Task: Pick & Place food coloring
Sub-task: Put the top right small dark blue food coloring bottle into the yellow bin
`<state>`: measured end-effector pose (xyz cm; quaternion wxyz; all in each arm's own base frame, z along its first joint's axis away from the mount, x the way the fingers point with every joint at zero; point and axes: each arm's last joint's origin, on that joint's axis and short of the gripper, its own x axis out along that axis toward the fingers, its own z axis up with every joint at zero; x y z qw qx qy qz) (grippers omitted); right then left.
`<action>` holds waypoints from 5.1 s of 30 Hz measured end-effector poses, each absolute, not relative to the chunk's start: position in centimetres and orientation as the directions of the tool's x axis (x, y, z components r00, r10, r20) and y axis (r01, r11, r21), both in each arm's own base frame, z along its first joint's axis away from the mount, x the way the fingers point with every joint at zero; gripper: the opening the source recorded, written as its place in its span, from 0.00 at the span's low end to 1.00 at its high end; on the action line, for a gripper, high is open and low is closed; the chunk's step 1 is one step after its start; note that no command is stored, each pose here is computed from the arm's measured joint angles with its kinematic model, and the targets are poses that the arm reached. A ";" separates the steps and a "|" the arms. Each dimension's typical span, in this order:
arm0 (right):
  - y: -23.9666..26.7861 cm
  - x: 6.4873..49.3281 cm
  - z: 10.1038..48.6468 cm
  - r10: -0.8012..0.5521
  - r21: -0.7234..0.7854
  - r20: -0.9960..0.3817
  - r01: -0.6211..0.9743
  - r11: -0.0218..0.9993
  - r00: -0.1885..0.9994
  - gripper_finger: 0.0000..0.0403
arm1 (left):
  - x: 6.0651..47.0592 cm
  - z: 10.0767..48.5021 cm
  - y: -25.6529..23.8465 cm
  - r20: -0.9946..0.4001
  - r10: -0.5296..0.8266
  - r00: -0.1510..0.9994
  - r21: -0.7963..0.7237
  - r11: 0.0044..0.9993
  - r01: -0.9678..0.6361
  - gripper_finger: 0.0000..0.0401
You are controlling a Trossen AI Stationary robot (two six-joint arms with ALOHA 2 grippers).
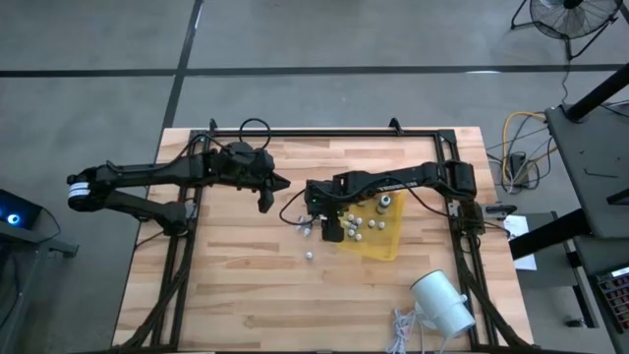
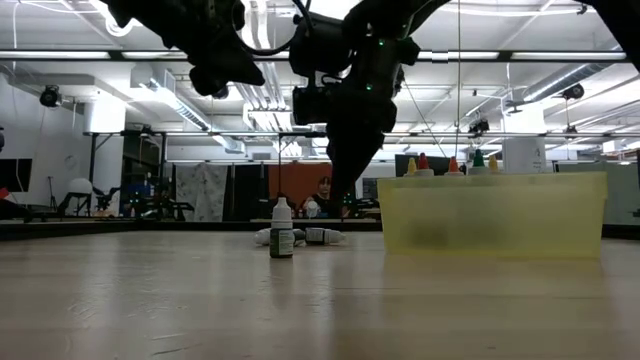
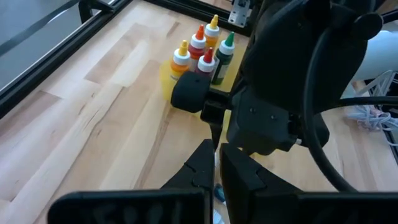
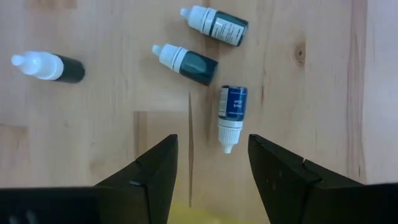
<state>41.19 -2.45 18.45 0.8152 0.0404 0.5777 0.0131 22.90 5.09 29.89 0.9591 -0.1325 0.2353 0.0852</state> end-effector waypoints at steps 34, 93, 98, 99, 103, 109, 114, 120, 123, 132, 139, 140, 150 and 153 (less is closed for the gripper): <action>-3.9 41.6 16.1 0.079 0.089 -0.951 0.017 0.996 0.300 0.46 | 22.9 29.9 5.2 -0.470 0.123 0.874 -0.198 0.950 -0.240 0.00; -4.0 41.7 15.4 0.084 0.087 -0.957 -0.002 0.996 0.277 0.06 | 22.9 29.6 5.2 -0.463 0.144 0.875 -0.191 0.948 -0.256 0.00; -4.0 40.8 17.3 0.079 0.081 -0.961 -0.003 0.997 0.264 0.07 | 22.9 29.6 5.2 -0.462 0.144 0.875 -0.191 0.947 -0.256 0.00; -4.0 40.6 17.9 0.078 0.080 -0.960 -0.003 0.997 0.268 0.07 | 22.9 29.6 5.2 -0.462 0.143 0.875 -0.191 0.948 -0.256 0.00; -3.9 39.7 21.0 0.069 0.071 -0.941 -0.006 0.997 0.330 0.07 | 23.0 29.6 5.2 -0.455 0.144 0.879 -0.192 0.948 -0.255 0.00; -3.7 37.7 26.3 0.055 0.070 -0.889 0.017 0.997 0.454 0.07 | 23.0 29.7 5.2 -0.448 0.145 0.882 -0.192 0.948 -0.253 0.00; -3.6 36.1 29.3 0.026 0.051 -0.855 0.033 0.998 0.517 0.07 | 23.0 29.8 5.3 -0.439 0.146 0.886 -0.193 0.948 -0.252 0.00; -3.5 34.6 31.7 -0.015 0.029 -0.820 0.067 0.997 0.573 0.07 | 23.3 30.5 5.3 -0.367 0.153 0.917 -0.206 0.949 -0.241 0.00; -3.5 34.0 32.7 -0.032 0.033 -0.803 0.098 0.995 0.595 0.07 | 23.5 30.9 5.4 -0.324 0.157 0.933 -0.221 0.946 -0.236 0.00; -3.3 32.5 34.7 -0.043 0.044 -0.764 0.118 0.992 0.644 0.07 | 23.9 32.1 5.3 -0.201 0.094 0.975 -0.285 0.947 -0.150 0.00; -3.2 32.1 35.1 -0.044 0.045 -0.754 0.119 0.992 0.656 0.07 | 24.8 31.3 5.4 -0.229 0.073 0.971 -0.335 0.930 -0.149 0.06; -3.2 32.1 35.2 -0.045 0.045 -0.753 0.119 0.992 0.656 0.07 | 25.0 31.2 5.4 -0.225 0.057 0.973 -0.339 0.932 -0.133 0.08; -3.2 31.6 35.8 -0.046 0.041 -0.738 0.113 0.993 0.673 0.07 | 26.4 30.7 5.4 -0.176 -0.062 0.983 -0.374 0.927 -0.009 0.34; -3.2 31.4 36.1 -0.047 0.040 -0.730 0.112 0.993 0.682 0.07 | 26.5 30.9 5.4 -0.168 -0.062 0.984 -0.361 0.933 -0.003 0.39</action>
